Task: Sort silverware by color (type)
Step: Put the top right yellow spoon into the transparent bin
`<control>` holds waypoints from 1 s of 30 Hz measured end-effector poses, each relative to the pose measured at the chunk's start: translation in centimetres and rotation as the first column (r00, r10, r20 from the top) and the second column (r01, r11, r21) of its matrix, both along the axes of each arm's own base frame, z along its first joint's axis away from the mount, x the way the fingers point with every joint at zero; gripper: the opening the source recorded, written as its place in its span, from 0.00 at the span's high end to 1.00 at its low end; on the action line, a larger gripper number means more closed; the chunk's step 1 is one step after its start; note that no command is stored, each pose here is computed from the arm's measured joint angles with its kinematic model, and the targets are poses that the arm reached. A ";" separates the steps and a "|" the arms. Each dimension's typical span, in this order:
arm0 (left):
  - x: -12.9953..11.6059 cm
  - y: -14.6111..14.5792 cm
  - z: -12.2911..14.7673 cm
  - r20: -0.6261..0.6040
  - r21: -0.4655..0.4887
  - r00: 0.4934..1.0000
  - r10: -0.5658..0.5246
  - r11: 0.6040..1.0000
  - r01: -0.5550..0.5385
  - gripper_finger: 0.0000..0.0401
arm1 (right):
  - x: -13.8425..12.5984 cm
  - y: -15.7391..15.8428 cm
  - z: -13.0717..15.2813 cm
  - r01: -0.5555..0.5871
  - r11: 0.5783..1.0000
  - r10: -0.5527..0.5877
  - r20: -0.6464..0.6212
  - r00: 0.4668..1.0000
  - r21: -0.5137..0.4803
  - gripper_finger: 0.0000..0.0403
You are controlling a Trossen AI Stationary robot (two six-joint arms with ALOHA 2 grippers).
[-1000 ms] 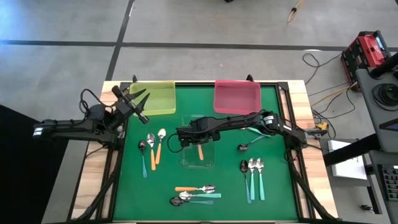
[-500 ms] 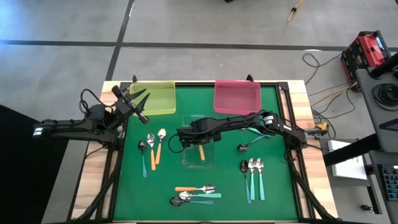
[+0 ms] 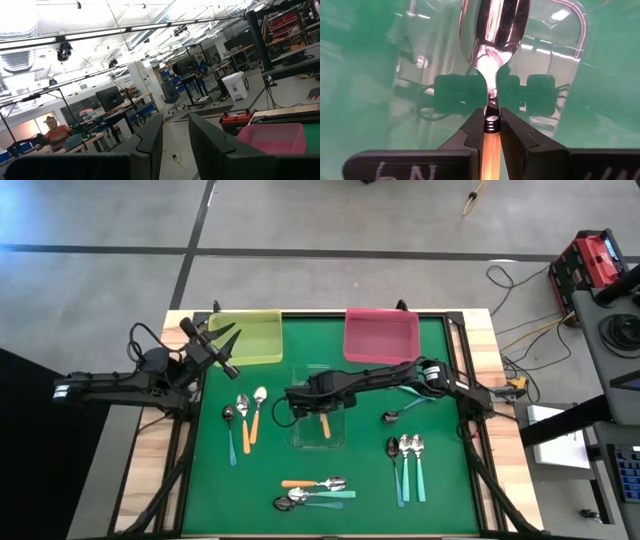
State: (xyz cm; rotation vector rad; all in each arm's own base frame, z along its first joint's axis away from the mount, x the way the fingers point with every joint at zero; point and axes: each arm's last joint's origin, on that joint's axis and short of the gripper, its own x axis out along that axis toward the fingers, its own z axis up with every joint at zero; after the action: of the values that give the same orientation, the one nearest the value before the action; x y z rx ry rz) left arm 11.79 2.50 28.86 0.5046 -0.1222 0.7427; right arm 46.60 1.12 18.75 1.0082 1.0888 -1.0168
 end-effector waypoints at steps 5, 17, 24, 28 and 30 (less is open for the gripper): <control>0.0 0.0 0.0 0.000 0.000 1.000 0.000 1.000 0.000 0.81 | -0.2 0.0 -0.5 0.000 1.000 0.000 -0.015 1.000 0.000 0.92; 0.0 0.0 0.0 0.000 0.000 1.000 0.000 1.000 0.000 0.81 | -0.4 0.0 -1.1 -0.006 1.000 0.006 -0.036 0.999 -0.001 0.92; 0.0 0.0 0.0 0.000 0.000 1.000 0.000 1.000 0.000 0.81 | -0.5 0.0 -1.3 -0.007 1.000 0.007 -0.044 0.999 -0.002 0.92; 0.0 0.0 0.0 0.000 0.000 1.000 0.000 1.000 0.000 0.81 | -0.5 0.0 -1.3 -0.007 1.000 0.007 -0.045 0.999 -0.003 0.92; 0.0 0.0 0.0 0.000 0.000 1.000 0.000 1.000 0.000 0.81 | -0.6 0.0 -1.4 -0.007 1.000 0.007 -0.047 0.999 -0.003 0.92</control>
State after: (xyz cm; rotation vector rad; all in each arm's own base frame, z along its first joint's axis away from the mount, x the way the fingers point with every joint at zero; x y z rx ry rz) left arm 11.79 2.50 28.86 0.5042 -0.1224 0.7424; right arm 46.05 1.09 17.38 0.9814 1.1275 -1.0407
